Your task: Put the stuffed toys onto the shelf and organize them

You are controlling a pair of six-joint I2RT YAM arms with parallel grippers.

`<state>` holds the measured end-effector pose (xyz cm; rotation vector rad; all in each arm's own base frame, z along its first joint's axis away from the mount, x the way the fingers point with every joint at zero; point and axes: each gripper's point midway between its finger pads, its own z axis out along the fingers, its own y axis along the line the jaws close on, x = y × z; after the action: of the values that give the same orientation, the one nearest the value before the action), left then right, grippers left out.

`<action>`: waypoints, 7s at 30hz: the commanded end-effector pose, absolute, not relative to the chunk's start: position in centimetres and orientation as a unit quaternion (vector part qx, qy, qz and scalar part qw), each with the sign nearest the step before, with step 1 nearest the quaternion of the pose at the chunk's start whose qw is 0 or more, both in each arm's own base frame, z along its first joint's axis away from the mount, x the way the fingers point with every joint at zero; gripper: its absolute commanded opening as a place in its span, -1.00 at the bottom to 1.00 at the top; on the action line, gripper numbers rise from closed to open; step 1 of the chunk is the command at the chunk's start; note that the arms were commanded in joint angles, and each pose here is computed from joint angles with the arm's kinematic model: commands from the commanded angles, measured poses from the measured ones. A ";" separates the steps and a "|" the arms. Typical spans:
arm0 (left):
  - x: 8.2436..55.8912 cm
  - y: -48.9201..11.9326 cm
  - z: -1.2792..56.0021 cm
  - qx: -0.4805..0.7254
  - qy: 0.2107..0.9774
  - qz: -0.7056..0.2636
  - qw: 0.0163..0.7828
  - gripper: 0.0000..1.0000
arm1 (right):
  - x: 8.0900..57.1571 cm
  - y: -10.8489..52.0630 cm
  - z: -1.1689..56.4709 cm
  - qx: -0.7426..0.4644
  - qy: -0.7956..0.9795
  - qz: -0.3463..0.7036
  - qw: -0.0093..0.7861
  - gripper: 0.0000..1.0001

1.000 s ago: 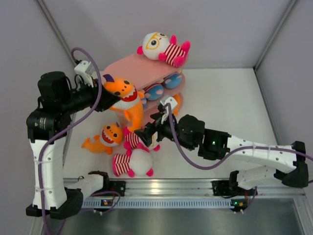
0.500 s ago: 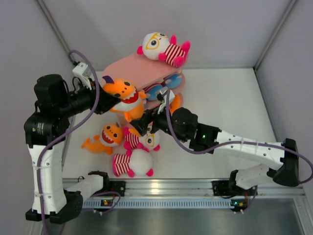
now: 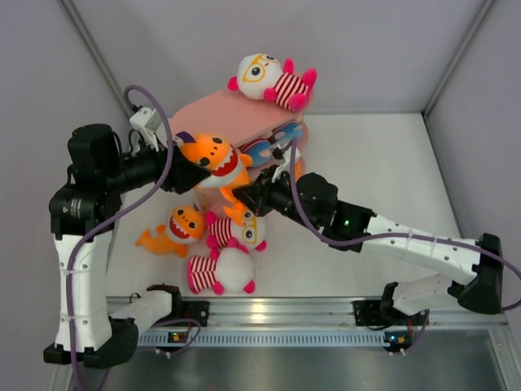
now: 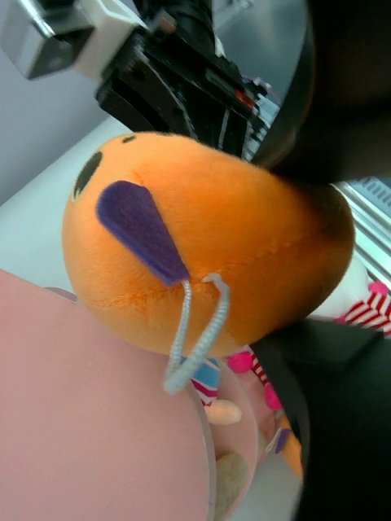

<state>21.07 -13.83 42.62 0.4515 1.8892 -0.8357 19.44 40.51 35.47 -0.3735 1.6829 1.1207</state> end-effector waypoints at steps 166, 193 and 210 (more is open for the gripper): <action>28.0 1.3 12.3 0.216 0.933 -0.128 0.257 0.96 | 27.4 29.1 22.4 -0.171 0.813 0.234 0.505 0.99; 23.4 3.7 10.3 0.122 0.956 -0.033 0.263 -1.00 | 26.8 27.1 24.2 -0.128 0.817 0.229 0.514 0.99; 22.4 1.2 40.7 0.049 0.816 -0.005 0.576 -1.00 | 24.9 27.7 32.0 -0.201 0.760 0.276 0.553 0.87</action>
<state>24.17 3.45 35.99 0.1702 2.0346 0.0962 26.04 27.02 26.12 -0.4093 1.9432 0.5697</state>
